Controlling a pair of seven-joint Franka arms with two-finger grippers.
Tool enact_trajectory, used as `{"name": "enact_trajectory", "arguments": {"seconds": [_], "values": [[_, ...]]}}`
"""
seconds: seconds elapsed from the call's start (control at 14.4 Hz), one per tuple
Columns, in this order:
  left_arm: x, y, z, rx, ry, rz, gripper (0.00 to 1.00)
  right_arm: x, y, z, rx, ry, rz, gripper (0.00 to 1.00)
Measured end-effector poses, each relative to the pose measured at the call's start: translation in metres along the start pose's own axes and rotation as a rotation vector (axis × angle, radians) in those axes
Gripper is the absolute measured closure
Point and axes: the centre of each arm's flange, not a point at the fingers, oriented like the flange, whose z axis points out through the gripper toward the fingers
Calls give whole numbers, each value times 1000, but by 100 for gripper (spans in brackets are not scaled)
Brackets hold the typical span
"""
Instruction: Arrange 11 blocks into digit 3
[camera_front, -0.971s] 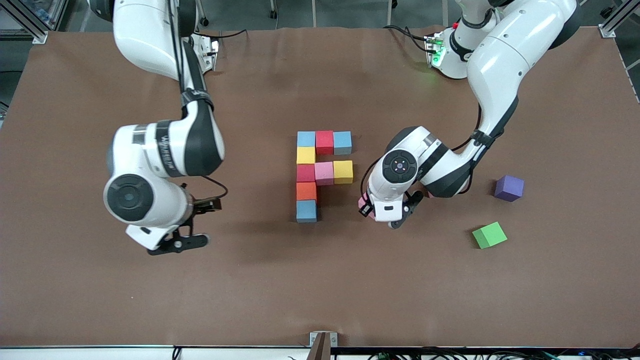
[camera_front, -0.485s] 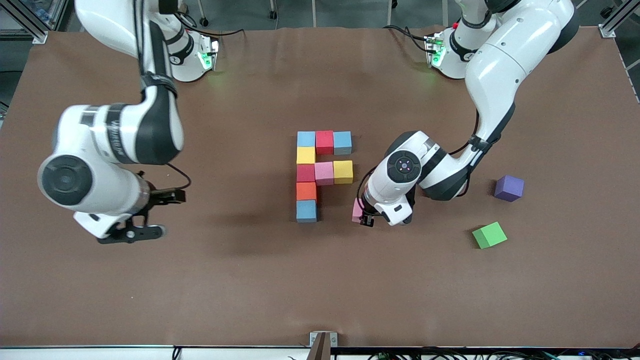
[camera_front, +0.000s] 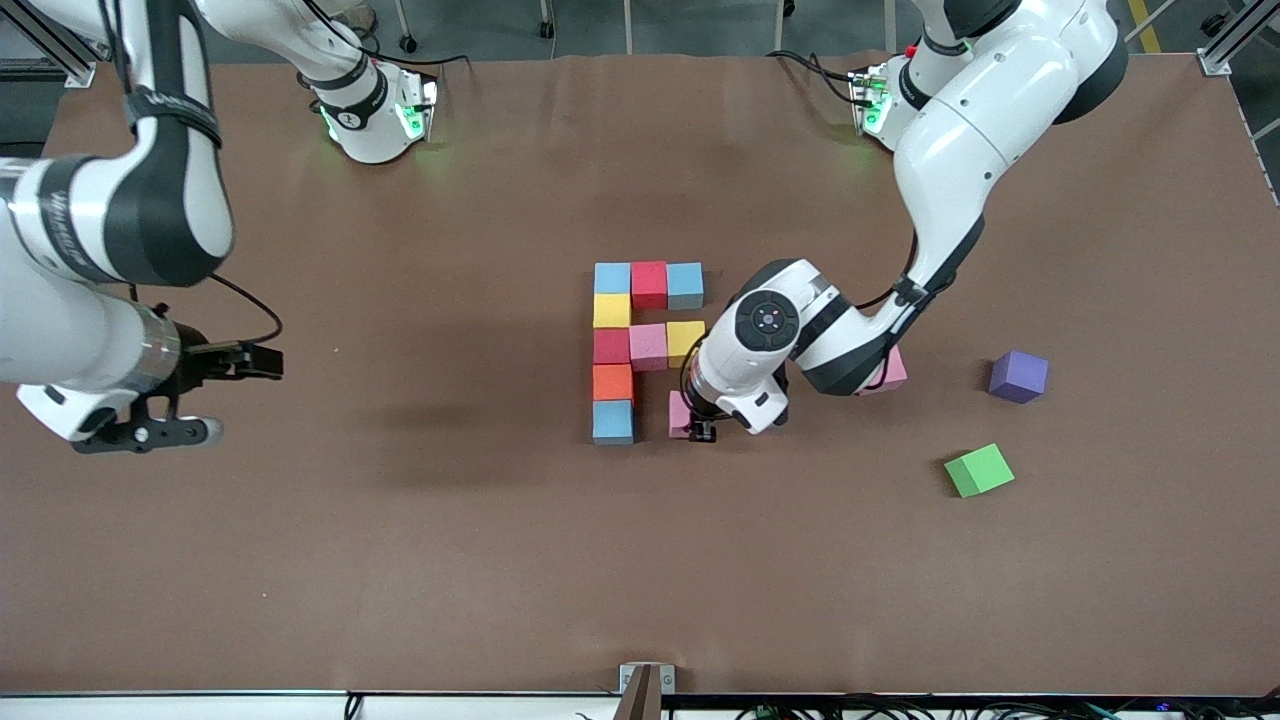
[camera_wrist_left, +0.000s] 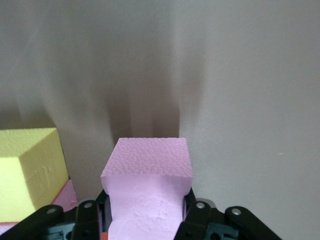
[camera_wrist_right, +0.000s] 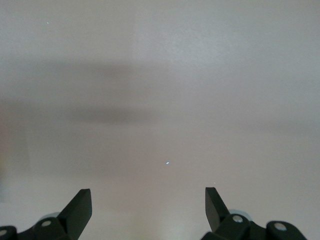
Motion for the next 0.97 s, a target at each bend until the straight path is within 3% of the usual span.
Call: {"name": "enact_trajectory", "arguments": {"seconds": [0.28,0.97], "values": [[-18,-4,18,-30,32,8,46,-21,6,-8,6,24,77,0],[-34,2,24,-25,-7,-21,46,-73,5,-38,7,78,103,0]]}}
